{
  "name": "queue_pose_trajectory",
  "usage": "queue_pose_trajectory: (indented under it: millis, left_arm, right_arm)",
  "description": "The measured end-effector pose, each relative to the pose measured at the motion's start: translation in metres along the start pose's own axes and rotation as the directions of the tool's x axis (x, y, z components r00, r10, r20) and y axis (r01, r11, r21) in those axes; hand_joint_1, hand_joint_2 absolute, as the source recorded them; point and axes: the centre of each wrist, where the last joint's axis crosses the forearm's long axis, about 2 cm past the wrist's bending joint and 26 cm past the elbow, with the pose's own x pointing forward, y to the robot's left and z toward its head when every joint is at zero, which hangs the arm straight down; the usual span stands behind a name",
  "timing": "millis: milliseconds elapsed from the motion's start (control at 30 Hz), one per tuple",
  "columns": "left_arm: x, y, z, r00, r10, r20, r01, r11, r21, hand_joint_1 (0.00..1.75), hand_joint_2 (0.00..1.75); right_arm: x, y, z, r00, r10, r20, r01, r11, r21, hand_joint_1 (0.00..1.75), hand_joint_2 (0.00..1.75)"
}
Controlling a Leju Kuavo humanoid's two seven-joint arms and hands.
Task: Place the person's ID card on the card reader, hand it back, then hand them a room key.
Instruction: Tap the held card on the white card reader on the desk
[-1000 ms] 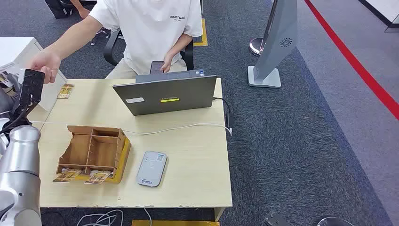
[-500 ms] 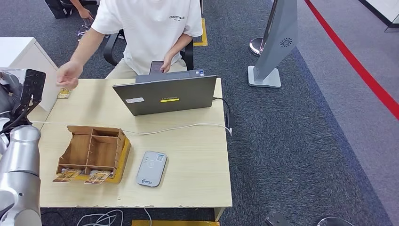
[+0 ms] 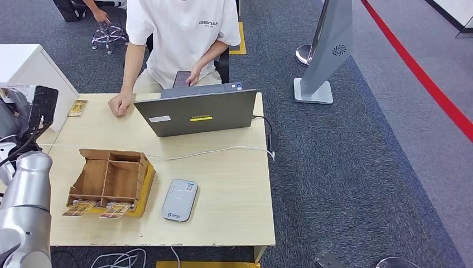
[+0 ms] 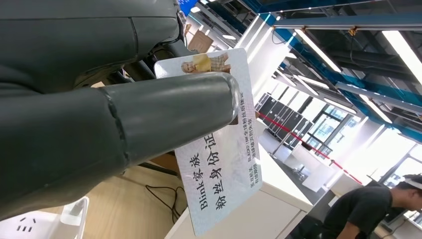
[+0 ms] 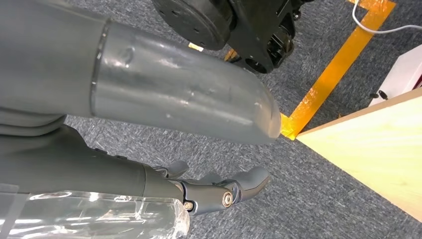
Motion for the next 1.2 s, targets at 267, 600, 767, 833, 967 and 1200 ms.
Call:
queue_pose_trajectory:
  millis: [267, 600, 767, 833, 967, 1200]
  left_arm:
    - [0.006, -0.004, 0.019, 0.997, 0.017, 0.08, -0.017, 1.0, 0.01, 1.75, 0.0]
    - [0.021, -0.003, 0.034, 0.988, 0.032, 0.151, -0.037, 0.999, 0.033, 1.75, 0.0]
    - [0.025, -0.002, 0.035, 0.985, 0.035, 0.169, -0.042, 0.998, 0.038, 1.75, 0.0]
    - [0.029, -0.003, 0.041, 0.981, 0.037, 0.192, -0.045, 0.998, 0.037, 1.75, 0.0]
    - [0.041, -0.005, 0.062, 0.966, 0.029, 0.257, -0.042, 0.998, 0.042, 1.75, 0.0]
    - [0.067, -0.007, 0.111, 0.921, -0.013, 0.389, -0.016, 0.997, 0.072, 1.75, 0.0]
  right_arm:
    - [-0.002, 0.002, 0.004, 1.0, -0.01, -0.004, 0.01, 1.0, -0.008, 0.0, 0.0]
    - [-0.002, 0.005, 0.007, 1.0, -0.019, -0.004, 0.019, 1.0, -0.011, 0.0, 0.0]
    - [-0.002, 0.005, 0.008, 1.0, -0.022, -0.004, 0.022, 1.0, -0.015, 0.0, 0.0]
    - [-0.002, 0.005, 0.009, 1.0, -0.025, -0.008, 0.025, 1.0, -0.018, 0.0, 0.0]
    - [-0.003, 0.008, 0.013, 1.0, -0.028, -0.011, 0.028, 0.999, -0.022, 0.0, 0.0]
    - [-0.005, 0.013, 0.02, 0.999, -0.048, -0.018, 0.047, 0.998, -0.03, 0.0, 0.0]
